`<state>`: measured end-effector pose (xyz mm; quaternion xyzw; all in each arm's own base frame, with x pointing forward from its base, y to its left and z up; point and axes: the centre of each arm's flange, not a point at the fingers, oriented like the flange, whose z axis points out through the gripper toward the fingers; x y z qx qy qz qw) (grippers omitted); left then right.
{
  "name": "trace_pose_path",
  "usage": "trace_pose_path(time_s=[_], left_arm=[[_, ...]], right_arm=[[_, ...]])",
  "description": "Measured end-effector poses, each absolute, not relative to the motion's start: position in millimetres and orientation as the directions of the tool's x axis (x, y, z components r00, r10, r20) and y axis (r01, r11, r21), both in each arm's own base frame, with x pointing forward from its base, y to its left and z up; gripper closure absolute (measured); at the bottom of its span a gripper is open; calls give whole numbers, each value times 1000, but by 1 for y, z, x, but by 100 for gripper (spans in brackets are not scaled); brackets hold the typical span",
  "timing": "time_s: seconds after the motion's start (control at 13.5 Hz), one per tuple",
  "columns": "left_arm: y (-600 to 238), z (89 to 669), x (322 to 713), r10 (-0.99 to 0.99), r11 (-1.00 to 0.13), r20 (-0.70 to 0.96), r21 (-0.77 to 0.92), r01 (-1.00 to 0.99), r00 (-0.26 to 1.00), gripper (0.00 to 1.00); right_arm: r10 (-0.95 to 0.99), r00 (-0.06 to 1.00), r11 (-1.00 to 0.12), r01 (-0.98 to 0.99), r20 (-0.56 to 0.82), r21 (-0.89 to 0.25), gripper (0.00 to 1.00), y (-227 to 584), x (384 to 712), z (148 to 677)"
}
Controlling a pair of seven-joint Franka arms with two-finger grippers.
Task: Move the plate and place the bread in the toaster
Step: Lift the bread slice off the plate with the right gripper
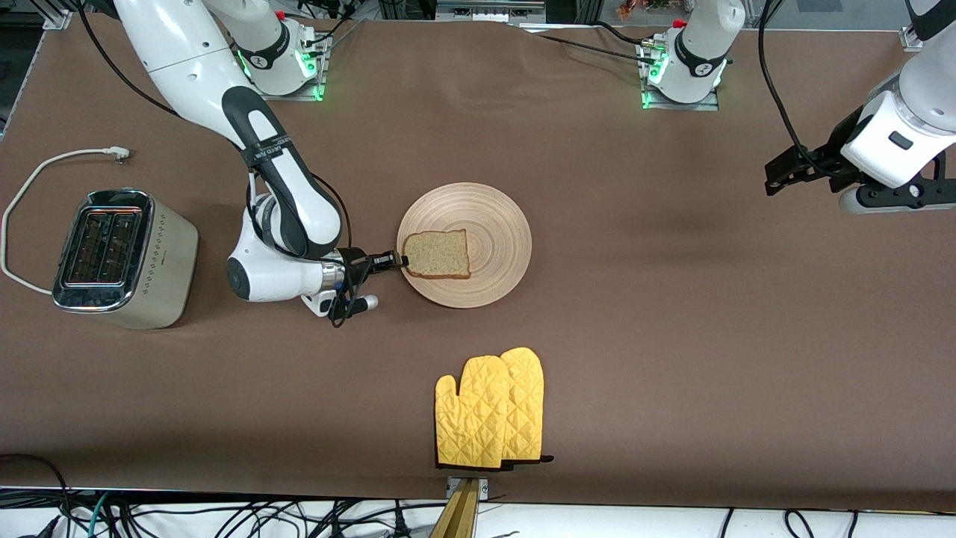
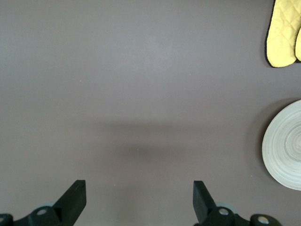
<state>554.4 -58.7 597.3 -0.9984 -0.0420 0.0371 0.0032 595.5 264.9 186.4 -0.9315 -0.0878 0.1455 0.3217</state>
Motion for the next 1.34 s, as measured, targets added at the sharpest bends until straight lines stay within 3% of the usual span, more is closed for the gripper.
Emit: trace_pose_path(time_s=[0.07,0.89,1.34], left_arm=[[-59,597,554,84,-996,-74,-10,84,994,0],[-55,596,558,91,-996,-67,-7,91,994,0],[-60,596,566,82,-997,-60,-4,82,995,0]], right_arm=[[260,943,-781,80,-206,-620,99,269,595,187],[271,950,-817,142,-154,-560,99,289,598,196],[270,938,-832,116,-215,-542,99,295,612,248]])
